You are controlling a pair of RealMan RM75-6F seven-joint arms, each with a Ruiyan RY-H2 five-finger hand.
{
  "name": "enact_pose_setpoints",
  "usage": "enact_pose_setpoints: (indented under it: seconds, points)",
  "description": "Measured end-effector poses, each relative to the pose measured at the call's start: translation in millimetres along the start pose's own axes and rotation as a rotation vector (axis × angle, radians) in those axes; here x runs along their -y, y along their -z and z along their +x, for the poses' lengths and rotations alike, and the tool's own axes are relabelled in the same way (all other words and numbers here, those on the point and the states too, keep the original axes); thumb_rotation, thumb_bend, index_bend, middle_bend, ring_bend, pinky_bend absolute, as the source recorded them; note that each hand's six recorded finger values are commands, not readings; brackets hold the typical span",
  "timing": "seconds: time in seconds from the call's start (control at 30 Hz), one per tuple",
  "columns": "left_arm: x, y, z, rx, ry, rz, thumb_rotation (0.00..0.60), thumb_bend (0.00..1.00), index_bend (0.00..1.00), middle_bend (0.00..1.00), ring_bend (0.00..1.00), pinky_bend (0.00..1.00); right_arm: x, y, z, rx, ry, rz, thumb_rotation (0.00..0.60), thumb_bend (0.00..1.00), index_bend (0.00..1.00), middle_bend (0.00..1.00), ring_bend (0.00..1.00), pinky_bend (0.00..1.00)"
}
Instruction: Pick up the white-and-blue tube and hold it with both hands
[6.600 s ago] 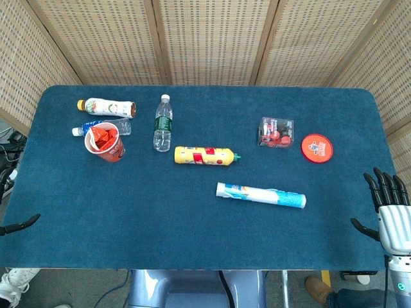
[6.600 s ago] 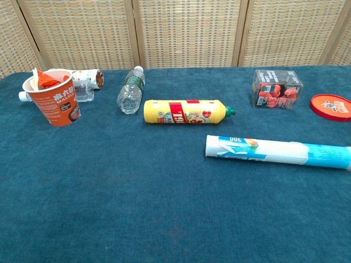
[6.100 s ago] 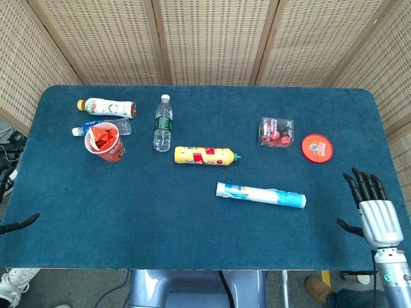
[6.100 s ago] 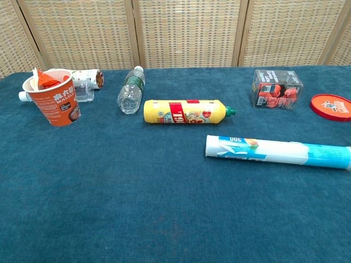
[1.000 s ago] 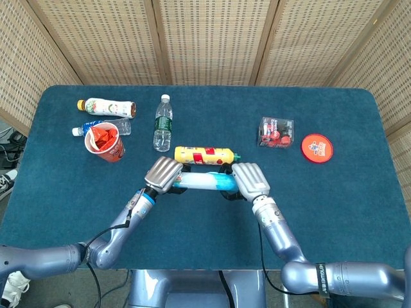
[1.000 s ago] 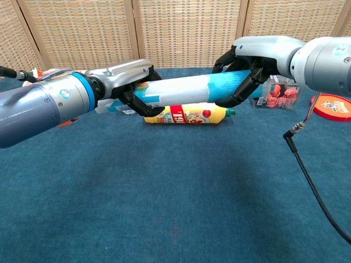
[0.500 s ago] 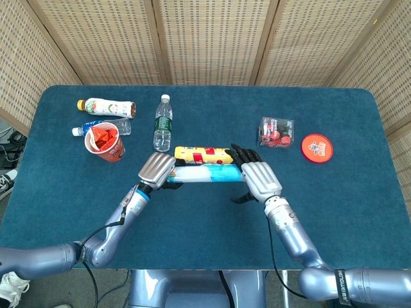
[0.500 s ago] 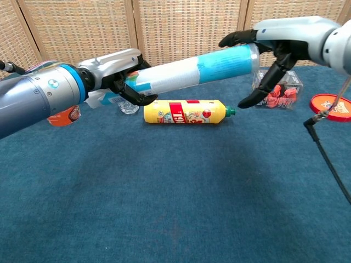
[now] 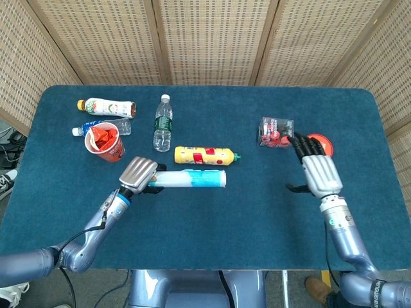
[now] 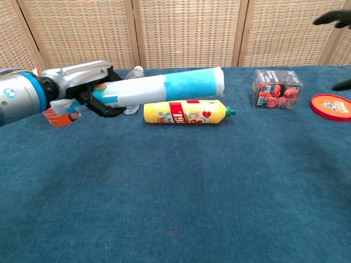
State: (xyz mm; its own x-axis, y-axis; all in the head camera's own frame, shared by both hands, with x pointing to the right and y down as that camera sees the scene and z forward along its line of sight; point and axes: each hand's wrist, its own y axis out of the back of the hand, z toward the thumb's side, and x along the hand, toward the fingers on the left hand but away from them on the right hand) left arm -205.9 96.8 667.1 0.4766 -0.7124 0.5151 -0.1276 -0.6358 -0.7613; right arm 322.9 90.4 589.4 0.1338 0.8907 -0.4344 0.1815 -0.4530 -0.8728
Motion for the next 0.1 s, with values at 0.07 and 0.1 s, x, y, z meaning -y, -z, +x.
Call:
enact_pose_setpoints:
  seconds: [0.07, 0.1]
  points:
    - [1, 3, -7, 0.002, 0.007, 0.01, 0.6, 0.54, 0.75, 0.69, 0.72, 0.8, 0, 23, 4, 0.026, 0.01, 0.049, 0.6, 0.0, 0.03, 0.0, 0.0, 0.0]
    - [2, 4, -10, 0.003, 0.011, 0.014, 0.6, 0.54, 0.75, 0.69, 0.72, 0.8, 1, 38, 8, 0.04, 0.013, 0.085, 0.6, 0.0, 0.03, 0.0, 0.0, 0.0]
